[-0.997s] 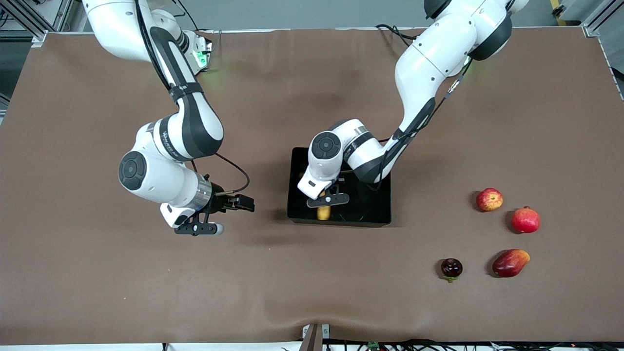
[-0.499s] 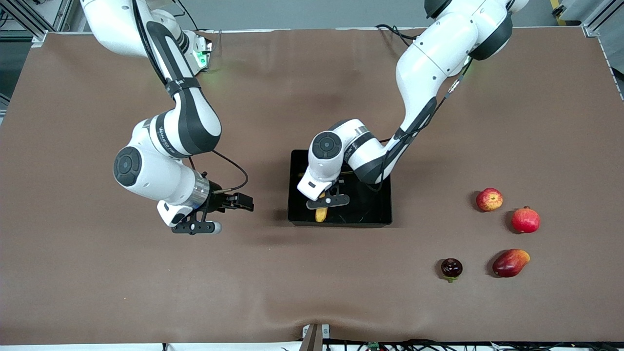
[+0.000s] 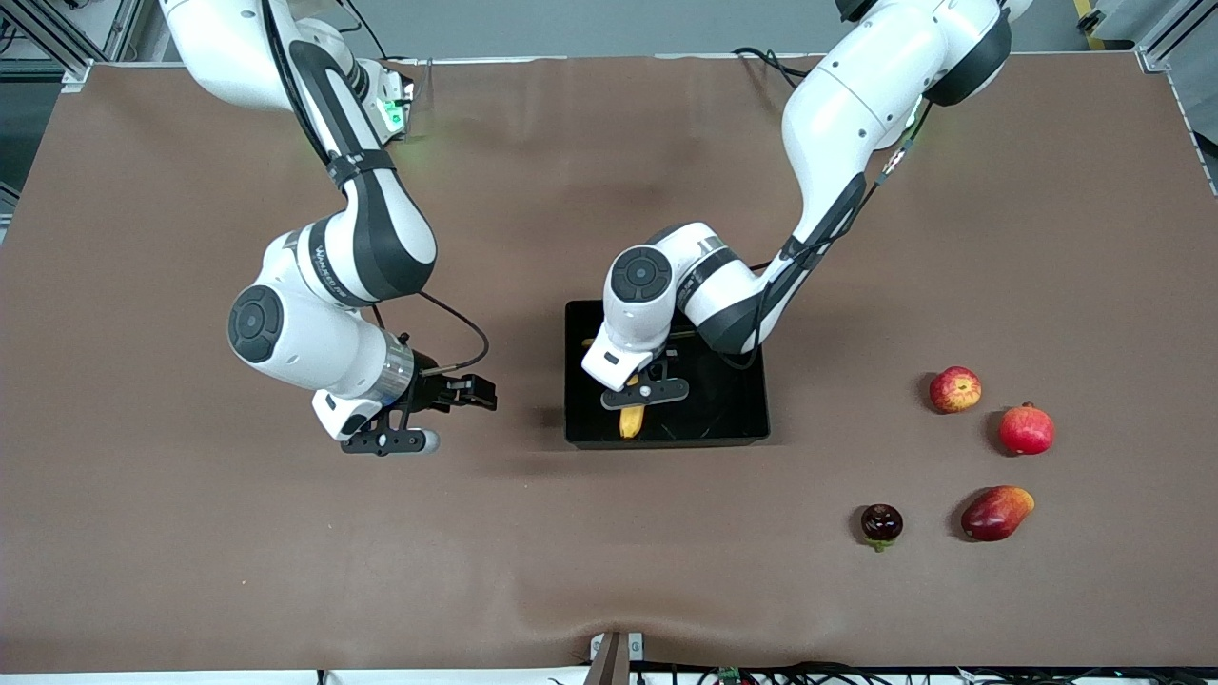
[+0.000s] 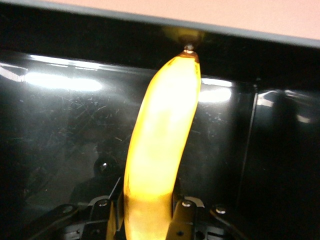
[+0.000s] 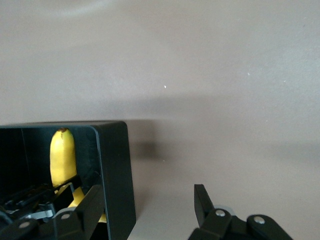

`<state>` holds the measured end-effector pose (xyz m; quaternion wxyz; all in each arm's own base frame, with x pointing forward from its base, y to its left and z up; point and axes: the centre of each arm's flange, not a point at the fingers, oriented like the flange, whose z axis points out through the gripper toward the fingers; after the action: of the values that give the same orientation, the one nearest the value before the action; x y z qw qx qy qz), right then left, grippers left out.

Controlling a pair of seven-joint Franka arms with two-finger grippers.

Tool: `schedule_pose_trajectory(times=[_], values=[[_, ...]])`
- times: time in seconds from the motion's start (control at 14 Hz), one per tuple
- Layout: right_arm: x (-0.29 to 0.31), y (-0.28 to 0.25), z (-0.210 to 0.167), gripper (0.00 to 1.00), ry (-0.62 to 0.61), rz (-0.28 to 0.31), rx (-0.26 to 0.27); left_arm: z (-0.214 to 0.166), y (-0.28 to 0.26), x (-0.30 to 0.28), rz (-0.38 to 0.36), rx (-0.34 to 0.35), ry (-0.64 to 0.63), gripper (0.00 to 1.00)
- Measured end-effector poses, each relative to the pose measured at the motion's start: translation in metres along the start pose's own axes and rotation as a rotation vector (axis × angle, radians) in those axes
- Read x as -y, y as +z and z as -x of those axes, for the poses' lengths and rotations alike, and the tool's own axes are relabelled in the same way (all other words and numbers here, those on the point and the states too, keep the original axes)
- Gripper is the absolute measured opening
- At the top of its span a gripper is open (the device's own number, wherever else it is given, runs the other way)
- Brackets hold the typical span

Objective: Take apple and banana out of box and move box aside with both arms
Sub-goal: 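Lift the banana out with the left gripper while the right gripper grips the box rim, then lower the banana beside the other fruits and open the left gripper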

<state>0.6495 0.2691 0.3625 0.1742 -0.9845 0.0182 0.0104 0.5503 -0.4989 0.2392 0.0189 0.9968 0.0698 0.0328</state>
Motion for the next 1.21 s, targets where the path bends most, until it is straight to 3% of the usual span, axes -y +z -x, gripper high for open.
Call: schedule_pose_trajectory(times=[0.21, 0.57, 0.93, 1.21], values=[[0.004, 0.004, 0.002, 0.86, -0.006, 0.001, 0.006, -0.006, -0.03, -0.002, 0.016, -0.032, -0.003, 0.39], [0.008, 0.012, 0.004, 0.89, -0.014, 0.002, 0.0, -0.033, -0.128, 0.024, 0.0, -0.057, 0.015, 0.39], [0.03, 0.038, 0.012, 0.89, -0.047, 0.008, -0.014, -0.106, -0.221, 0.135, -0.031, -0.06, -0.078, 0.39], [0.048, 0.077, 0.026, 0.92, -0.081, 0.03, 0.008, -0.16, -0.21, 0.244, -0.059, -0.009, -0.244, 0.39]])
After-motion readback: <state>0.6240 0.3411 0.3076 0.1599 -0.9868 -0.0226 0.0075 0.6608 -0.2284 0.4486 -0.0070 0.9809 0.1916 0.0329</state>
